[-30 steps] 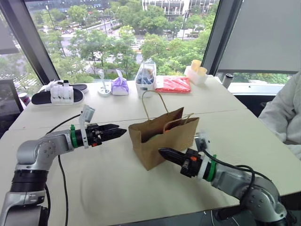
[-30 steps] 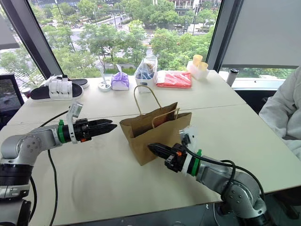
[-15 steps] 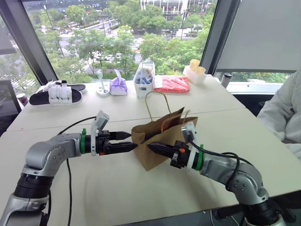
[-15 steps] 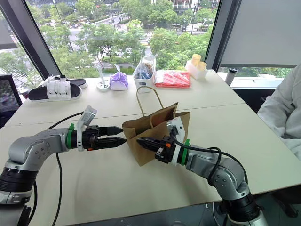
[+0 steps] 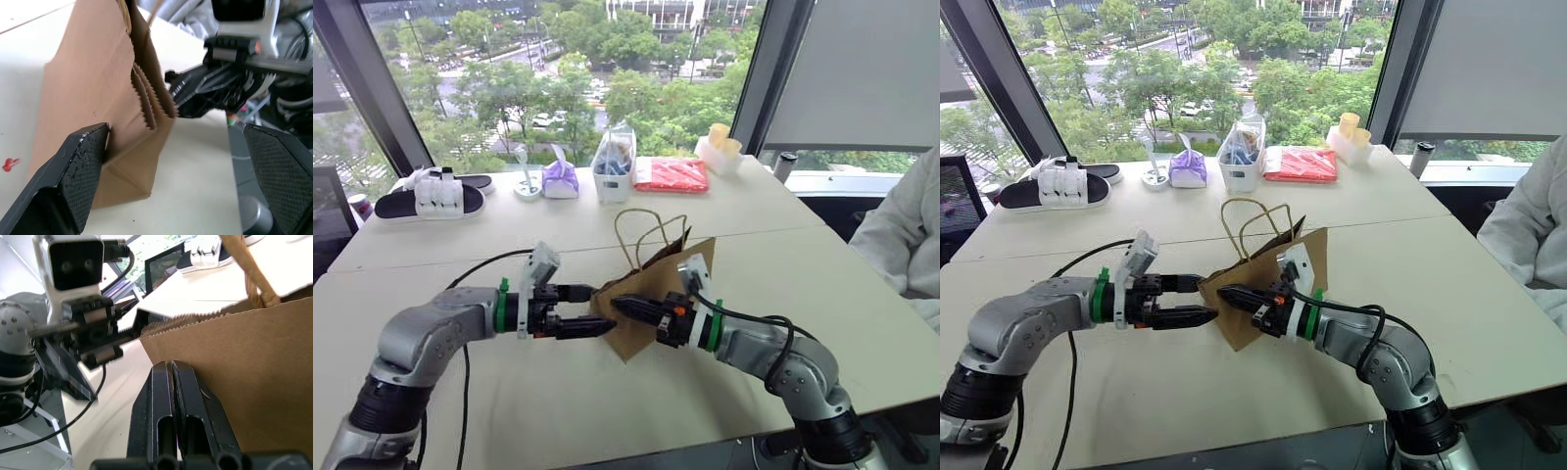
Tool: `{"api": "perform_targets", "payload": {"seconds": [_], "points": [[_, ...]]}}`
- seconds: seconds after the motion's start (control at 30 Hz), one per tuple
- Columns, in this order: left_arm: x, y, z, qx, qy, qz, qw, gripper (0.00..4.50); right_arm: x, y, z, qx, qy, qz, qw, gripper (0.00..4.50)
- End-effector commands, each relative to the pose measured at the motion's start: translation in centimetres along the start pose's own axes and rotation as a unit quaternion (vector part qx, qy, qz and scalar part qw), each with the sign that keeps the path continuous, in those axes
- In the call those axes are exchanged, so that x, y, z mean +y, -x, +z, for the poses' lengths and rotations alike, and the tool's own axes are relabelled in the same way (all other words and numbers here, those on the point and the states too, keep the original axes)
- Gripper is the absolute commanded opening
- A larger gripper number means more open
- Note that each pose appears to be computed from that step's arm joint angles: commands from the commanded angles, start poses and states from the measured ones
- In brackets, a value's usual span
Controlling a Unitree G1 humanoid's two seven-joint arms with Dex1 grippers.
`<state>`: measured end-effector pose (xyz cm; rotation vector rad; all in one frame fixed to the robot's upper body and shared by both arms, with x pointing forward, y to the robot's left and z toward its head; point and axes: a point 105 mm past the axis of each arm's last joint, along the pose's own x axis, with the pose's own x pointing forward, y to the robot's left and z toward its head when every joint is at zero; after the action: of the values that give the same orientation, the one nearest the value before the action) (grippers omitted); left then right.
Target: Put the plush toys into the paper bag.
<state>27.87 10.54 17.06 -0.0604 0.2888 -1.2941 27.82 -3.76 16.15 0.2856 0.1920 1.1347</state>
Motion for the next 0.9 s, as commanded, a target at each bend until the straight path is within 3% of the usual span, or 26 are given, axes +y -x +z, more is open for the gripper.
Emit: {"api": "perform_targets", "payload": {"seconds": [0.03,0.23,0.27,0.33,0.6,0.73,0.9], "points": [[-0.2,-0.6,0.4,-0.002,-0.028,0.011,1.000,4.50,0.5,-0.2,0.9,-0.014,0.013,0.011,1.000,0.08],[1.3,-1.5,0.5,-0.013,-0.032,0.058,0.998,4.50,0.6,-0.3,0.9,-0.018,0.012,0.011,1.000,0.08],[1.3,-1.7,0.5,-0.013,-0.034,0.060,0.998,4.25,0.6,-0.2,0.9,-0.019,0.012,0.011,1.000,0.03],[1.3,-1.9,0.4,-0.014,-0.035,0.060,0.997,3.65,0.6,-0.2,1.0,-0.021,0.013,0.010,1.000,0.00],[1.6,-2.1,-0.2,-0.009,-0.033,0.060,0.998,0.02,1.2,0.7,2.1,-0.046,0.006,0.019,0.999,0.00],[2.1,-2.1,0.0,-0.013,-0.040,0.070,0.997,0.02,2.0,1.8,2.6,-0.057,-0.005,0.034,0.998,0.00],[2.5,-1.9,1.7,-0.026,-0.130,0.064,0.989,0.02,2.5,3.9,3.1,-0.068,-0.018,0.035,0.997,0.00]]}}
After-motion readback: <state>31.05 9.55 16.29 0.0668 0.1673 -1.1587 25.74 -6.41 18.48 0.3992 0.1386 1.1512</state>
